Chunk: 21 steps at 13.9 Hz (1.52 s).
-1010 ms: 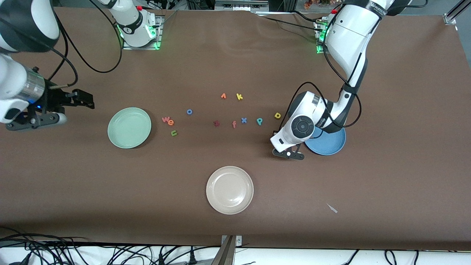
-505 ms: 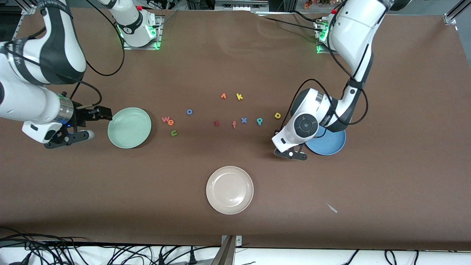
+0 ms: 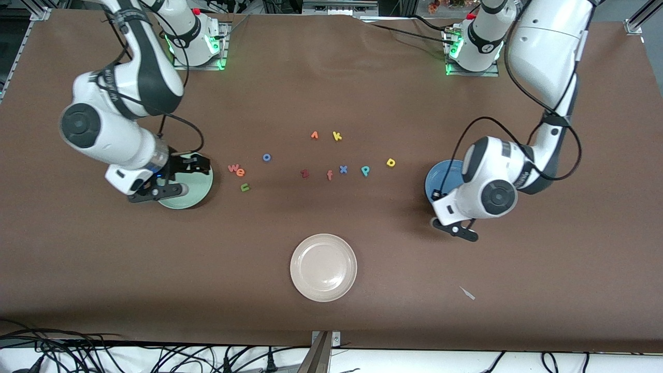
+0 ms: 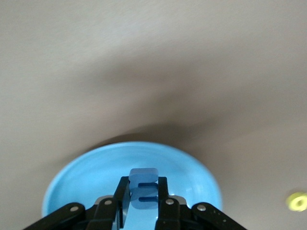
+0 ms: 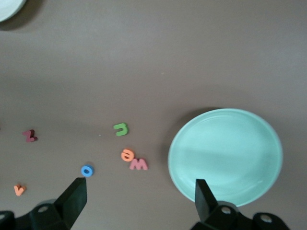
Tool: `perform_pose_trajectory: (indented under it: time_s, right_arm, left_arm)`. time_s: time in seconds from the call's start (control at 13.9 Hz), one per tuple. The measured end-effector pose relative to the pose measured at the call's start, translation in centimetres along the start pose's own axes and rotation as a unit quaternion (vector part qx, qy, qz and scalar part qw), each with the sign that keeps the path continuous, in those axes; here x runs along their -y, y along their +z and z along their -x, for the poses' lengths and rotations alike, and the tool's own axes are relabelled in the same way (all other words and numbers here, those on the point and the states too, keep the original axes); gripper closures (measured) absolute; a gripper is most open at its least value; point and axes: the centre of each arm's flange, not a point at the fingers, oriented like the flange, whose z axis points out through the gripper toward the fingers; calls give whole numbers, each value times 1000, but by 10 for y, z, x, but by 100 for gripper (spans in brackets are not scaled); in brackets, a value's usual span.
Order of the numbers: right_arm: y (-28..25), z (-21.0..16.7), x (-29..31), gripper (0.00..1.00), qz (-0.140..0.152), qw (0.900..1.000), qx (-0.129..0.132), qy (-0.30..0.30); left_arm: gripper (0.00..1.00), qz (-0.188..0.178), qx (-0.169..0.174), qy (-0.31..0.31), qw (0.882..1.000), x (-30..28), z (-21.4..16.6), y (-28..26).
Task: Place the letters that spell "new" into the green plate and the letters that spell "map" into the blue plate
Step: 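Place the blue E on the blue plate while the right gripper advances, then grasp the teal and green letters with the left and right grippers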
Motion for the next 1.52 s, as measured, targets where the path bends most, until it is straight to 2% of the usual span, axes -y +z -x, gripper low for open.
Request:
perform_pose_trajectory:
  time_s: [0.14, 0.22, 0.43, 0.58, 0.79, 0.94, 1.23, 1.37, 1.52]
  right_arm:
    - [17, 7, -1, 0, 1, 1000, 10, 6]
    - [21, 8, -3, 0, 1, 1000, 8, 7]
    - [33, 4, 9, 0, -3, 999, -32, -2]
    - [59, 1, 19, 0, -7, 999, -50, -10]
    - [102, -6, 31, 0, -14, 998, -65, -19]
    - [128, -4, 35, 0, -16, 997, -74, -26]
    - [166, 15, 33, 1, -14, 995, -85, -49]
    - [174, 22, 41, 5, -14, 994, -87, -60]
    - [176, 25, 48, 5, -13, 994, -89, -69]
  left_arm:
    - [58, 3, 6, 14, 1000, 6, 3, 6]
    - [48, 4, 7, 20, 1000, 0, 2, 8]
    - [17, 7, 6, 33, 999, -28, -2, 7]
    - [0, 14, 5, 5, 1000, -67, -6, 7]
    - [0, 13, 2, -59, 998, -151, -8, 10]
    - [0, 10, -13, -101, 995, -198, -9, 20]
    - [0, 11, -25, -216, 976, -260, -7, 52]
    - [0, 17, -38, -254, 966, -277, -4, 62]
    - [0, 23, -50, -276, 960, -287, 3, 78]
